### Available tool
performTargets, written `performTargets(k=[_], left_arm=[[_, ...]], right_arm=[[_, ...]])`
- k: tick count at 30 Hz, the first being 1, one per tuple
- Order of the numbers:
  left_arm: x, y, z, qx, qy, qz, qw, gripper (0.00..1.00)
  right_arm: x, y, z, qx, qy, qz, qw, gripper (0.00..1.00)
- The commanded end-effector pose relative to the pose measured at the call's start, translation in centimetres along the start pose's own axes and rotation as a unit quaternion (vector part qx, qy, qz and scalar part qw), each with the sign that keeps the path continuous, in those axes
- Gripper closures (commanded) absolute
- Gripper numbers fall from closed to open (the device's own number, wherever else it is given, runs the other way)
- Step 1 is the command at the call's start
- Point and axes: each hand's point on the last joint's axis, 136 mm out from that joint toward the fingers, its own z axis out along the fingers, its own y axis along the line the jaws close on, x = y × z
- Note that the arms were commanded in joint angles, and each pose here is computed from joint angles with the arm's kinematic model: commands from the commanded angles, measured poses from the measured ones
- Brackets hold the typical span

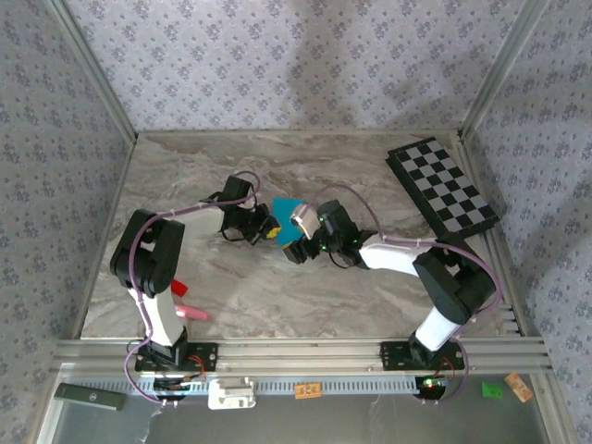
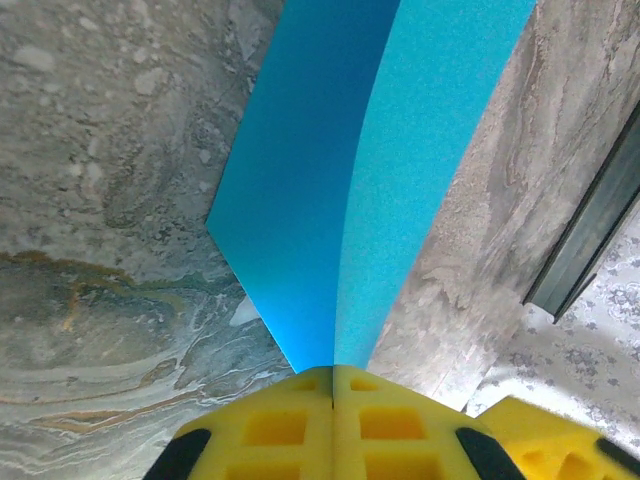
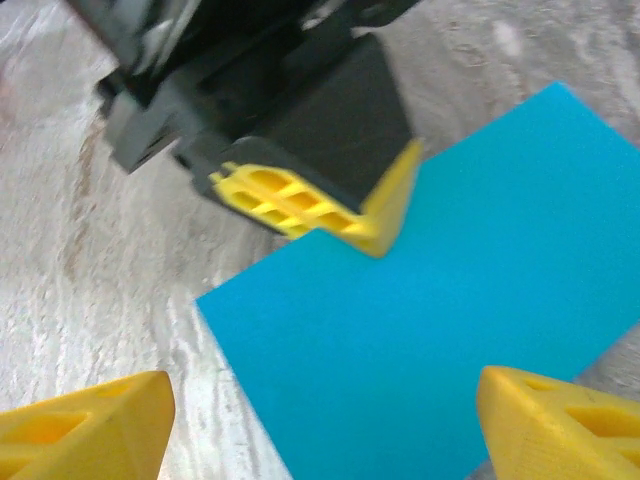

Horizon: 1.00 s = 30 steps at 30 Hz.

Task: Fold a paper plane with a square sheet of paper (pick it up from the middle)

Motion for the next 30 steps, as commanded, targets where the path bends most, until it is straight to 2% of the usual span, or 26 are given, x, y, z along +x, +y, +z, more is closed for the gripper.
performTargets(k=[1, 8, 17, 23, 27, 30], left_arm=[[0.1, -1.4, -0.3, 0.012, -0.007, 0.004, 1.0, 0.96], [0.3, -1.3, -0.2, 0.012, -0.003, 0.004, 1.0, 0.96], [0.2, -0.8, 0.5, 0.01, -0.003, -0.001, 1.0, 0.96], [0.1, -0.6, 0.6, 0.007, -0.002, -0.002, 1.0, 0.96], [0.2, -0.5, 0.7, 0.006, 0.0, -0.003, 1.0, 0.95], [0.1, -0.4, 0.4, 0.002, -0.005, 0.0, 1.0, 0.9]], right_arm=[[-0.5, 0.7, 0.9, 0.002, -0.007, -0.062, 0.998, 0.21], [0.6, -0.2, 2.7, 0.028, 0.026, -0.064, 0.997, 0.35], [-1.1, -0.9, 1.6, 0.048, -0.014, -0.053, 0.997, 0.56], [-1.4, -0.8, 1.3, 0.043, -0.021, -0.047, 0.998, 0.62], [-1.4, -0.5, 1.4, 0.031, -0.02, -0.045, 0.998, 0.74], [-1.0, 0.0, 1.5, 0.013, -0.014, -0.041, 0.999, 0.84]])
